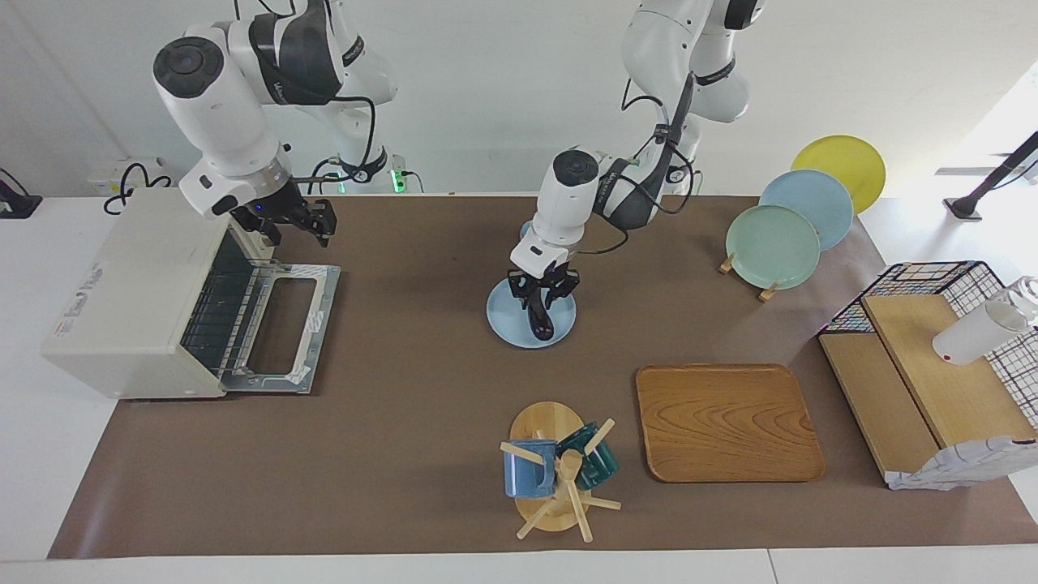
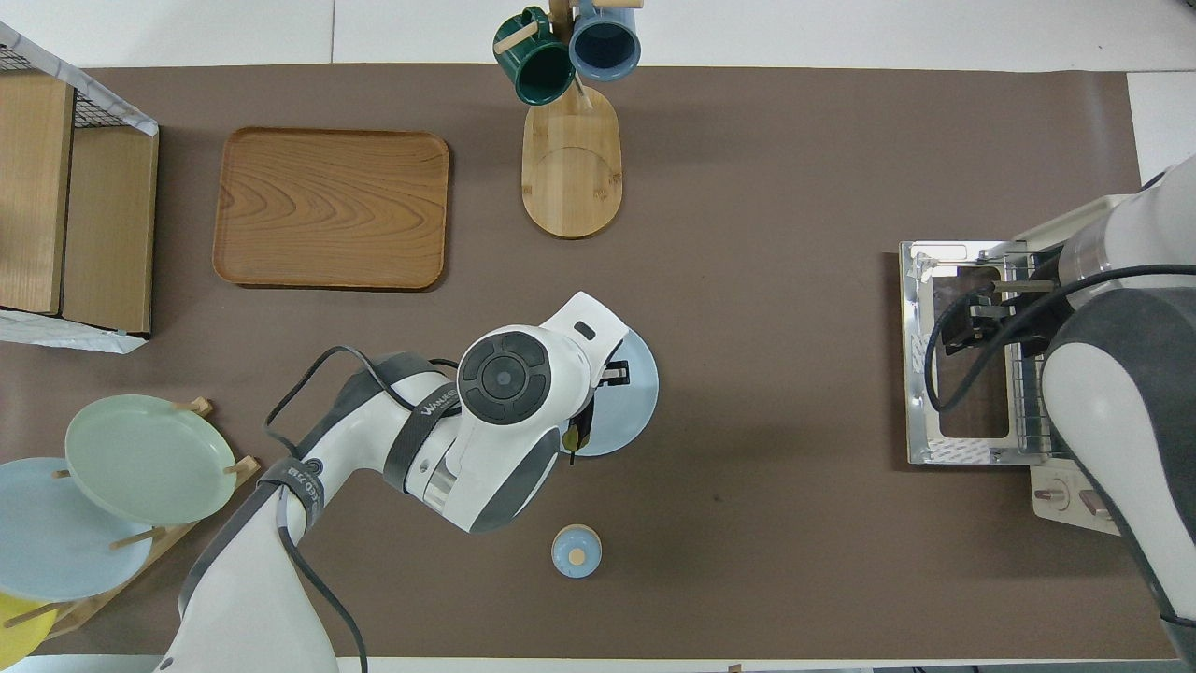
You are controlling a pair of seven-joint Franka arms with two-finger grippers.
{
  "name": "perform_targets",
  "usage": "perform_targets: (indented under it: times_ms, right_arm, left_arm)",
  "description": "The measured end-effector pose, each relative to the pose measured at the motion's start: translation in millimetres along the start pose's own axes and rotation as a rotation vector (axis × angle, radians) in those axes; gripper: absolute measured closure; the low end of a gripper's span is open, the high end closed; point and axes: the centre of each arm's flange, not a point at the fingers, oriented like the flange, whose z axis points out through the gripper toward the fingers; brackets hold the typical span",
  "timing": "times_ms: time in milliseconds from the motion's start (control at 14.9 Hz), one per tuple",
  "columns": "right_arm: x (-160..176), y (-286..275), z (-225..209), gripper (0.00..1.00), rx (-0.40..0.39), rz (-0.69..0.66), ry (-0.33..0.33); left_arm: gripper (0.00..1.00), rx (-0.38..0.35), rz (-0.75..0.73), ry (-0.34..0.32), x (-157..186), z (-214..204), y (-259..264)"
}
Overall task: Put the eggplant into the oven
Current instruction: 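Release the eggplant on the plate while the right gripper reaches the plate, then grasp the blue plate with the right gripper and lift it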
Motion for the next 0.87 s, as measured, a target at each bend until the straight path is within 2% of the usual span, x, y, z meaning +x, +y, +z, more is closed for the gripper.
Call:
perform_targets:
  times_ms: [67,335,602,870]
  right_arm:
    - [-0.4,-6.9,-3.4,0.0,0.006,-0.013,0.007]
    - [0.7,-66.7,6.0,0.0,0.002,-0.079,0.043]
    - [0.5,-148.3,36.3,0.0,-0.003,-0.065,0.074]
    - [-1.5,-253.5,85.2,0.0,0.015,-0.01,0.137]
  left_arm:
    - [0.0,0.0,-0.01,0.002,6.4,-5.3,-3.7]
    - [0.0,0.019,-0.041,-0.017,69.7,-70.3,-45.3]
    - [0.0,0.043,-0.026,-0.01,131.9,-145.3,-125.2]
    - [0.0,0.061,-0.01,0.004,160.6,-183.2,-212.4]
